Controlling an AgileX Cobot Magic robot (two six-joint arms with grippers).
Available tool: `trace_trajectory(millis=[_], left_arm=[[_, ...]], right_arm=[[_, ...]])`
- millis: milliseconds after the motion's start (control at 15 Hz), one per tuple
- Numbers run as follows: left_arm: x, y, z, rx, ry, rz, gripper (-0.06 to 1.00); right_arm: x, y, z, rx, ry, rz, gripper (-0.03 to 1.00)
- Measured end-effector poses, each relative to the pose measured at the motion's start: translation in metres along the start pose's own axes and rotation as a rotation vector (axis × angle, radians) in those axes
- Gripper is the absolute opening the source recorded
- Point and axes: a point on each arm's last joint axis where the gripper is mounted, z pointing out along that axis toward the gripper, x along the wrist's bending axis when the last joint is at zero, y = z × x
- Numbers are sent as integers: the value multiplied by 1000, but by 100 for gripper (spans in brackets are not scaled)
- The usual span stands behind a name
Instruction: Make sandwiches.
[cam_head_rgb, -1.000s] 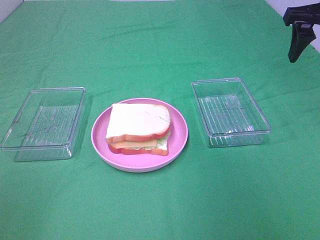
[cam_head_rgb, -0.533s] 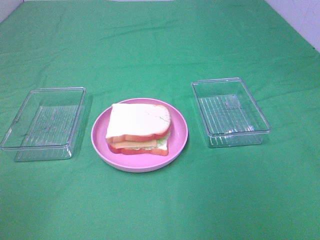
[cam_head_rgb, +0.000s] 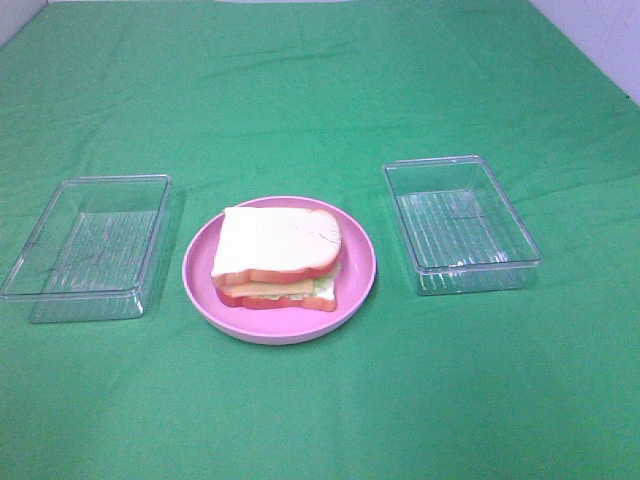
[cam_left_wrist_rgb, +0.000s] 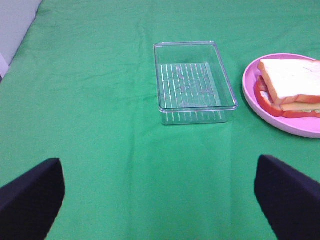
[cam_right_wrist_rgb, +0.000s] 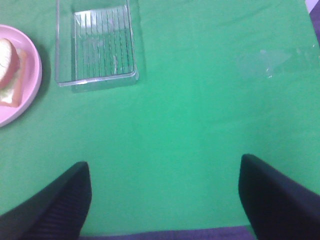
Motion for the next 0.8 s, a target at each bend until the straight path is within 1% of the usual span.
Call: trace_trajectory(millis=[67, 133, 200, 400, 467, 533, 600, 800], left_arm=[[0, 0, 0, 0, 0, 0, 96], [0, 0, 0, 0, 0, 0, 96], [0, 0, 0, 0, 0, 0, 96], [0, 0, 0, 0, 0, 0, 96], [0, 0, 0, 0, 0, 0, 96], [0, 0, 0, 0, 0, 0, 96], [0, 0, 0, 0, 0, 0, 96], [0, 0, 0, 0, -4, -2, 96]], right_arm=[[-3, -31, -14, -145, 12, 0, 77], [-3, -37, -16, -168, 14, 0, 77], [-4, -53, -16, -203, 23, 1, 77], [-5, -81, -10, -249, 49, 12, 77], [-6, -96, -5, -282, 47, 2, 77], [-7, -103, -4, -306, 41, -11, 77], [-8, -107, -2, -316, 38, -23, 77], [-9, -110, 6, -303, 22, -38, 77]])
